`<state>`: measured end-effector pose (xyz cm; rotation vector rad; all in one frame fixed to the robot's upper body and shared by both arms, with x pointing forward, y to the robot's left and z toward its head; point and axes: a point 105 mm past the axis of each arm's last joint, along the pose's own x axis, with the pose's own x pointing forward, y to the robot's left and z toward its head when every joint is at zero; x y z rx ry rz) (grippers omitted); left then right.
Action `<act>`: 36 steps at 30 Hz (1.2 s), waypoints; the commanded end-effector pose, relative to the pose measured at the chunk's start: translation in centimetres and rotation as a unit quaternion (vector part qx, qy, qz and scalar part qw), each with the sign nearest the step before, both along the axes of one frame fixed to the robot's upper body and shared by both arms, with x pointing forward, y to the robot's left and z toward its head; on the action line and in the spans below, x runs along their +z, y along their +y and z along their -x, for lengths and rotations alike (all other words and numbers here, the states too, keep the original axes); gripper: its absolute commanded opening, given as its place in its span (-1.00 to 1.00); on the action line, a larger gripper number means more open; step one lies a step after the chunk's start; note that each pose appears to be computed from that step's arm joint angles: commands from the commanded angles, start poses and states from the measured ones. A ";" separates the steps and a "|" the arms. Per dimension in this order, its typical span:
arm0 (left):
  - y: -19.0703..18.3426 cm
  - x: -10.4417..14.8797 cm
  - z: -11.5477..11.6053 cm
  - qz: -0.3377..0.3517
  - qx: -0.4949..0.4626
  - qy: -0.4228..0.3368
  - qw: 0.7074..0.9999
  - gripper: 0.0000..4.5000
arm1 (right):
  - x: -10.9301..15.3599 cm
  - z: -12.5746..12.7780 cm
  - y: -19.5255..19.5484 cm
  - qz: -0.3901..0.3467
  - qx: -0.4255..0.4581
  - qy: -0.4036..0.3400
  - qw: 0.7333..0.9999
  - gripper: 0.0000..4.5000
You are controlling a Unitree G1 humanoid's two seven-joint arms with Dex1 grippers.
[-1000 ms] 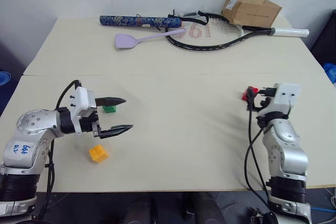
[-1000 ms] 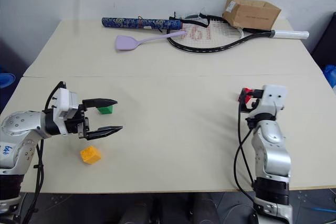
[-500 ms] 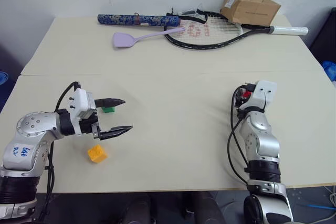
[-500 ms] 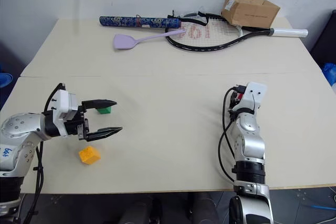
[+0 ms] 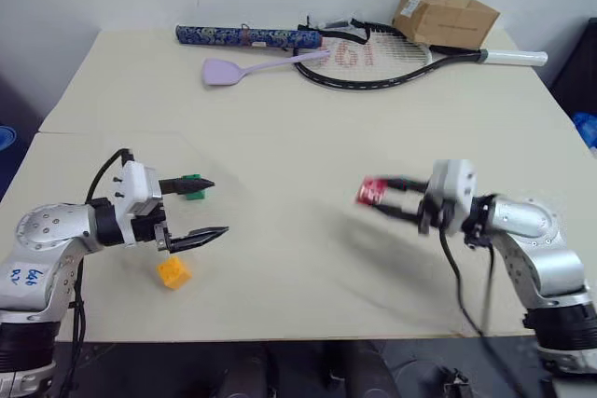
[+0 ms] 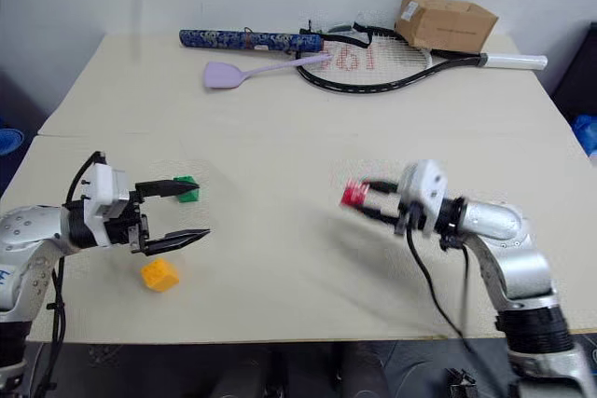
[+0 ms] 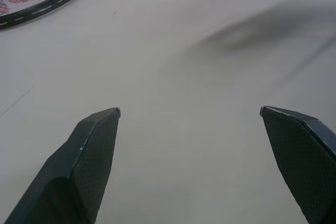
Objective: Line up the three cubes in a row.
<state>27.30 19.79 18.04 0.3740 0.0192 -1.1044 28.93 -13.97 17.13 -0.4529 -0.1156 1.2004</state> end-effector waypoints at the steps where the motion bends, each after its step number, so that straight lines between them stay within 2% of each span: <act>1: -0.2 0.7 0.1 0.001 -0.008 -0.014 1.000 1.00 | -3.4 1.1 -0.2 0.064 0.095 0.073 0.991 -0.35; 9: 0.2 0.7 0.5 -0.001 -0.003 -0.010 1.000 1.00 | -4.6 -1.1 -0.4 0.067 0.098 0.083 0.989 -0.35; 11: 0.5 0.7 0.5 -0.002 0.004 -0.011 1.000 1.00 | -4.3 -1.4 -0.4 0.052 0.098 0.085 0.990 -0.02; 12: 0.8 0.7 0.5 -0.003 0.011 -0.011 1.000 1.00 | -4.1 -1.4 -0.2 0.042 0.100 0.083 0.991 0.07; 18: 4.3 0.3 1.4 0.005 0.078 0.013 0.997 1.00 | -2.8 -0.4 -1.0 0.042 0.100 0.045 0.993 0.96; 22: 9.6 -0.4 3.0 0.019 0.185 0.037 0.982 1.00 | 0.2 0.3 -2.1 0.004 0.060 -0.008 0.998 0.98; 25: 14.8 -1.3 4.4 0.008 0.290 0.030 0.957 1.00 | 1.7 1.8 -3.2 -0.078 0.043 -0.049 0.995 0.98; 29: 17.3 -2.3 5.0 0.030 0.339 0.041 0.939 1.00 | 0.3 3.1 -4.6 -0.122 -0.001 -0.026 0.992 0.98; 30: 17.5 -2.4 4.7 0.037 0.342 0.045 0.938 1.00 | -0.3 3.5 -4.8 -0.132 -0.008 -0.006 0.991 0.98; 33: 16.4 -2.1 2.9 0.042 0.315 0.044 0.947 1.00 | -1.1 4.3 -4.9 -0.129 -0.010 -0.008 0.992 0.98; 36: 13.5 -0.7 -0.6 0.041 0.249 0.025 0.967 1.00 | -0.7 4.2 -4.6 -0.138 -0.016 -0.019 0.990 0.98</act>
